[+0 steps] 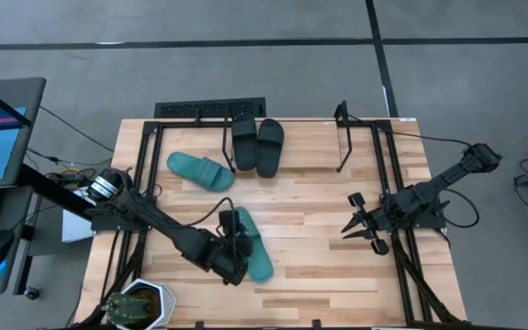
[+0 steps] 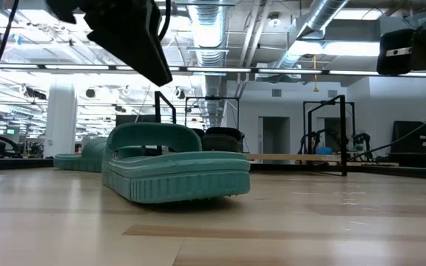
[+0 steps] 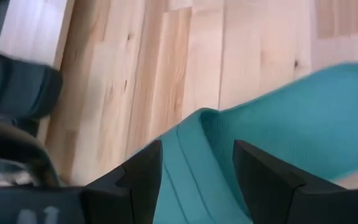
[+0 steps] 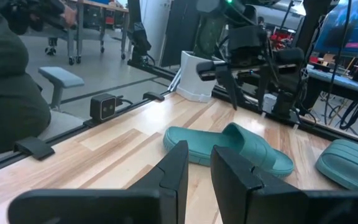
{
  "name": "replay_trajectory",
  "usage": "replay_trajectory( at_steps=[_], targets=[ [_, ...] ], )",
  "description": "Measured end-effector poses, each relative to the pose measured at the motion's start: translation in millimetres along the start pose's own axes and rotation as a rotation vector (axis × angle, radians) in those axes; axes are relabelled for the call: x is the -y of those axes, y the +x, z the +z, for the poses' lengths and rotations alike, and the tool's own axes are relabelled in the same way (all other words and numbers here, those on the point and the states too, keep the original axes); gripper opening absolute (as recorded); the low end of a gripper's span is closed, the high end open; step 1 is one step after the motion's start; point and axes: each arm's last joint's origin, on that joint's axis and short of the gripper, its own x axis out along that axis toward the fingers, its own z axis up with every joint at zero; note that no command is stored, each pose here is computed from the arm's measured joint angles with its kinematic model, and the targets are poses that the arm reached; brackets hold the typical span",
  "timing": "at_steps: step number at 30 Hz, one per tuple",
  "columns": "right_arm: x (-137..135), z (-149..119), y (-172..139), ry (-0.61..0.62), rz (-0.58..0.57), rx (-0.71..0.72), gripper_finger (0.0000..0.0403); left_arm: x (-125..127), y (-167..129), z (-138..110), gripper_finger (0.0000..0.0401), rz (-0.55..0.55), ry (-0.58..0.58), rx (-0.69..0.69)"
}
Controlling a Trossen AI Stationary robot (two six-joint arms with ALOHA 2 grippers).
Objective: Pick and place slides into the shelf
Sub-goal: Put the bottom dark green slipper on the shelf
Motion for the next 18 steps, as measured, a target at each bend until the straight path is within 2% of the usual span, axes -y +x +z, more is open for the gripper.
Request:
replay_trajectory(
  at_steps=[6, 13, 18],
  targets=[
    [0, 0, 0, 0.0, 0.0, -0.002, 0.0059, 1, 2, -1, 0.0185, 0.006, -0.124, -0.011],
    [0, 0, 0, 0.0, 0.001, -0.003, 0.0059, 18, 34, -12, 0.0185, 0.001, -0.092, -0.118],
    [0, -1, 0, 0.0, 0.002, -0.007, 0.0059, 18, 48, -18, 0.0185, 0.045, -0.1, -0.167]
  ],
)
